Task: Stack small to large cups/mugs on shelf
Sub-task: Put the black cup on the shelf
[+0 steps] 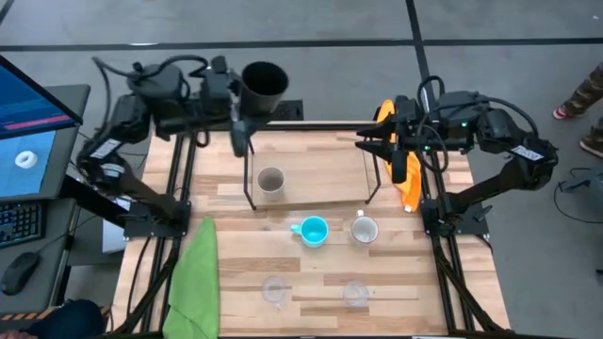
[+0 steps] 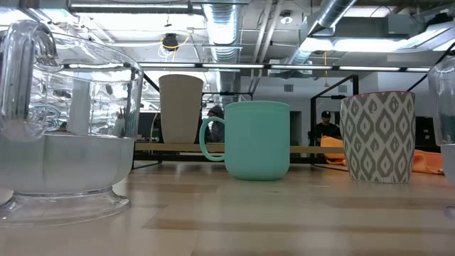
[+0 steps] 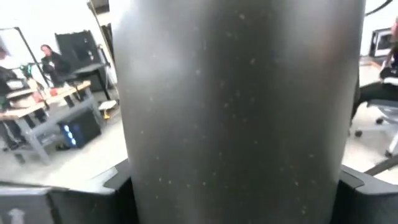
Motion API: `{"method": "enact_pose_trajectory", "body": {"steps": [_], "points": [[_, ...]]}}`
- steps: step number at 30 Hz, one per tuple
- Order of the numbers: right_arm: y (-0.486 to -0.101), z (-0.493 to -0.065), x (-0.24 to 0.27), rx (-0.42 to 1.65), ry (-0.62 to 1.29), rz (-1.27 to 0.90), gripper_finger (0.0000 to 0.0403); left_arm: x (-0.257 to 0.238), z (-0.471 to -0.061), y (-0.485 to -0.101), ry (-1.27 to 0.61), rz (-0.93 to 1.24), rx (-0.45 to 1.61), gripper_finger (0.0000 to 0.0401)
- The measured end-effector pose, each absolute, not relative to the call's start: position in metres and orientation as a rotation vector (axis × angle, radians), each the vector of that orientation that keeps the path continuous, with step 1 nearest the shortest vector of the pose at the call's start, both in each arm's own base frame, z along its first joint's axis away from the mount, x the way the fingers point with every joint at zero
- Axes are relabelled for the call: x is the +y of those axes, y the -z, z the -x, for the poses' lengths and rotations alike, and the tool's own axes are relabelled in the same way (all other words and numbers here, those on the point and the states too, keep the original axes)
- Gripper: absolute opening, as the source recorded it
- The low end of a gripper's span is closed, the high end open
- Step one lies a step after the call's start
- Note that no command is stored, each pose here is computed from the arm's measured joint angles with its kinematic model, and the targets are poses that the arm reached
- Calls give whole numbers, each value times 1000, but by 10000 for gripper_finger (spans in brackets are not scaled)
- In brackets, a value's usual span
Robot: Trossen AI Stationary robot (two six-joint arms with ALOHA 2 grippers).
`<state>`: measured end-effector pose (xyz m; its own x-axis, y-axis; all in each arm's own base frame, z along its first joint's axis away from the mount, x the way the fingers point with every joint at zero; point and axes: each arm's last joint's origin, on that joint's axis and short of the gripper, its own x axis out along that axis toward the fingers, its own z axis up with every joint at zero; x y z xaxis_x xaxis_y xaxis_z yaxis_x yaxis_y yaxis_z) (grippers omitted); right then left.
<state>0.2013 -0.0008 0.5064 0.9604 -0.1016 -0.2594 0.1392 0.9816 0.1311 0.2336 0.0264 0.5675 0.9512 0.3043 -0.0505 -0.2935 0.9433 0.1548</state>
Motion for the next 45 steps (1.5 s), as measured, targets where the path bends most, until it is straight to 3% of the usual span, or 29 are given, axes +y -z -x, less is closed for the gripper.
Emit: {"method": "enact_pose_trajectory", "body": {"steps": [5, 17, 21, 25, 33, 45], "points": [[-503, -208, -6, 271, 147, -151, 161, 30, -232, -525, -309, -117, 93, 282], [-486, -248, -21, 322, 206, -175, 157, 63, -265, -382, -431, -85, -165, 282], [-478, -266, -41, 321, 281, -223, 159, 71, -275, -348, -453, -97, -97, 282], [-464, -287, -71, 332, 339, -280, 175, 78, -281, -334, -468, -136, -44, 282], [-443, -315, -113, 330, 241, -429, 224, 91, -280, -327, -484, -176, 17, 282], [-432, -325, -127, 342, 263, -440, 218, 99, -277, -321, -460, -236, 97, 282]]}}
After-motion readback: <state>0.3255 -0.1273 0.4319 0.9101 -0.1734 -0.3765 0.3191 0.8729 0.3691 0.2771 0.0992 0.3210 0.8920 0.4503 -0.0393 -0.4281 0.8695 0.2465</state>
